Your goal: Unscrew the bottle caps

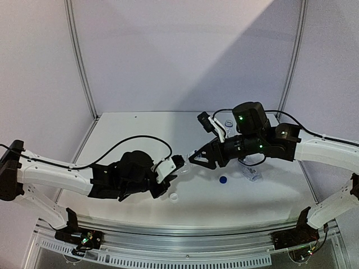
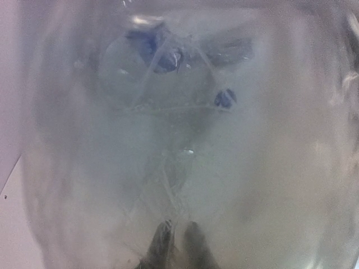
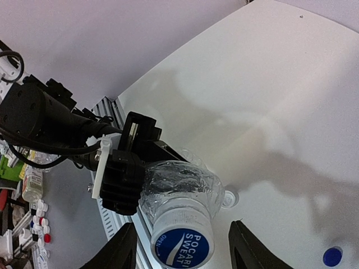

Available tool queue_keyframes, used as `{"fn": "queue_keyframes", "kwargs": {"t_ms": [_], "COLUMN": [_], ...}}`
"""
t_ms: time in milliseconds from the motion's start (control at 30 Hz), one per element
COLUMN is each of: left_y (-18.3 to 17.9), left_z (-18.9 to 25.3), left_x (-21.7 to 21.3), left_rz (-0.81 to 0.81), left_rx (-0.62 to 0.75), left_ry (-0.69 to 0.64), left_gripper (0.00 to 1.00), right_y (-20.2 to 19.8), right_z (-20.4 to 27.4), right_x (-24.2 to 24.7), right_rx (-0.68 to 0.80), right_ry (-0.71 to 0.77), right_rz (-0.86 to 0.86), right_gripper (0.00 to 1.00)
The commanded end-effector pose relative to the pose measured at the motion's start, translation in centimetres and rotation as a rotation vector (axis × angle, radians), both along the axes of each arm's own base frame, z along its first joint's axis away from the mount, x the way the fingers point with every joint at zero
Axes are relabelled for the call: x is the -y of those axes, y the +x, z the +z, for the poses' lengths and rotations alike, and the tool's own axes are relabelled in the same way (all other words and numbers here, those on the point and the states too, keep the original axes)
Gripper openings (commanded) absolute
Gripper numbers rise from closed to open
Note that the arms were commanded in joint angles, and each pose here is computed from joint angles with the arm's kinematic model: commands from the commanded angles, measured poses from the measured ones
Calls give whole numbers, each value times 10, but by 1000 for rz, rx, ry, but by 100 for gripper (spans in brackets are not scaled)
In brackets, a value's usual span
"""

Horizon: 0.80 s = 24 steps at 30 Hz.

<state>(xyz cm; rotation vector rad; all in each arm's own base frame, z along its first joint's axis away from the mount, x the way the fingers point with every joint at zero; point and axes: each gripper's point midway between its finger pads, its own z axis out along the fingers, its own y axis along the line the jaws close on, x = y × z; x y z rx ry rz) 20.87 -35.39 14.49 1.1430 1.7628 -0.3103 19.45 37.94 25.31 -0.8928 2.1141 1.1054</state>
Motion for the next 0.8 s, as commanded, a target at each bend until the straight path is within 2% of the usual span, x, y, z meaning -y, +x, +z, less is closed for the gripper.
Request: {"fn": "queue_keyframes", "kwargs": {"t_ms": [0,67,267,400,500,567,667,767], "left_y": [4,4,3,2,-7,-20,-51,-79], "left_z": [5,6,7,8,5,0,-3,0], "left_x": [4,3,4,4,8,14,26,36], "left_rz": [4,4,-2,-12,-73,-162,-363,-535], "left_rx": [7,7,7,3,-13,-73,-250,-413], "left_ry": [0,0,-7,-10,-9,-16,-69,-118], "left_gripper": [0,0,0,0,0,0,0,1], "right_y": [3,6,9,5,0,-2,2,-10], "right_z": [18,18,11,12,14,13,12,17], "right_x": [1,2,1,1,4,11,26,30], "right_rx": [35,38,34,39,116,211,359,439], "right_ry": [32,32,10,7,-22,-57,-124,-92], "right_rz": [-24,-37,-52,-25,40,82,94,169], "right_gripper": [60,60,49,34,26,25,25,27]}}
